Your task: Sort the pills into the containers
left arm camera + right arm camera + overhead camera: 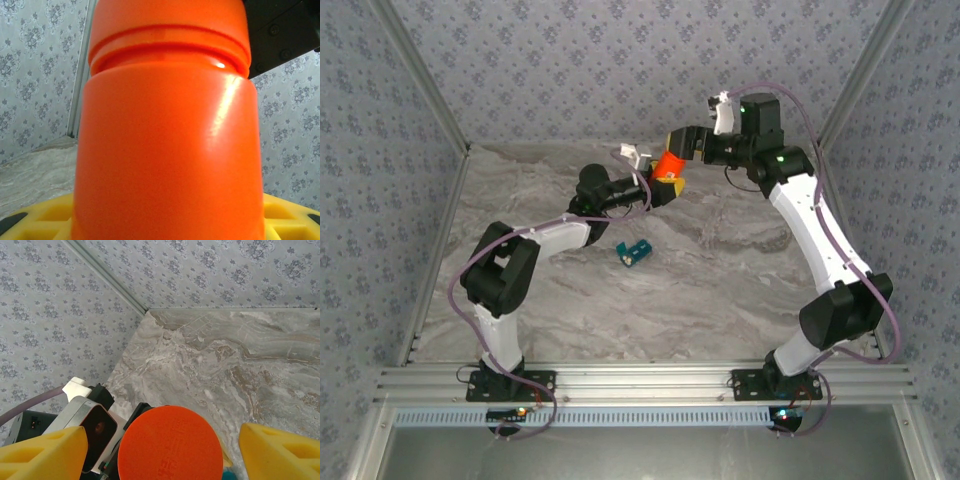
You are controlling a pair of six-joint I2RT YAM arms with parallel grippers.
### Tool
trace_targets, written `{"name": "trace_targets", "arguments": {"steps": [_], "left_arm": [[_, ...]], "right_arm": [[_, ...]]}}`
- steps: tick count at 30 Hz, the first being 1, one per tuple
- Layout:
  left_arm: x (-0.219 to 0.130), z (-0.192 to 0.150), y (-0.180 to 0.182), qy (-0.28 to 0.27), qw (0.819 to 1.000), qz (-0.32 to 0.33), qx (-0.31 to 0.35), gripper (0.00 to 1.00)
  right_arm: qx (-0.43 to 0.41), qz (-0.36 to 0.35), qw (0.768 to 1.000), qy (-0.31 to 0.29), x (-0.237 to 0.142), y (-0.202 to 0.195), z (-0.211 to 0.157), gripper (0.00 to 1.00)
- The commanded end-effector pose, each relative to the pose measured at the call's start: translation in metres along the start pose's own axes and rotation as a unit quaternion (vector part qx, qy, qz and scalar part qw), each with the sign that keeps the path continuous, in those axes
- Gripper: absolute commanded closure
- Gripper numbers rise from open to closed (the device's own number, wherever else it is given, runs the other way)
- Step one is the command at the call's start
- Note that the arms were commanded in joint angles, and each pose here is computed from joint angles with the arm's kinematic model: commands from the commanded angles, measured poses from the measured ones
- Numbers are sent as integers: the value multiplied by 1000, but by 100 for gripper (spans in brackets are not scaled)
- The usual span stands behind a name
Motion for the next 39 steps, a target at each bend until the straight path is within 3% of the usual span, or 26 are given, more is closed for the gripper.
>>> {"name": "trace_targets", "arguments": {"steps": [1, 15, 24, 31, 39], "left_arm": [[5, 26, -15, -24, 999, -25, 30, 100], [4, 28, -17, -25, 999, -27, 34, 100], [4, 29, -18, -25, 999, -28, 35, 100], [5, 30, -19, -24, 999, -28, 37, 100], [9, 30, -23, -18, 997, -1, 77, 100]], "right_arm": [[-14, 12, 1000, 3, 0, 8, 2, 21], [-3, 3, 1000, 20, 7, -1, -7, 22], [1, 8, 1000, 26, 12, -2, -8, 36], [2, 10, 999, 31, 14, -1, -11, 54], [21, -26, 999, 26, 22, -7, -21, 59]]}}
Point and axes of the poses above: each hand's point on the last joint's axis, 136 mm out from that joint toward the fingers, its own x axis out along the fingers, its own y axis along the line the jaws close on, z = x × y, the point moved 4 cm from there along -x, back along the fingers, and after that the axes turned 3 degrees about x, right-handed, at the moved point
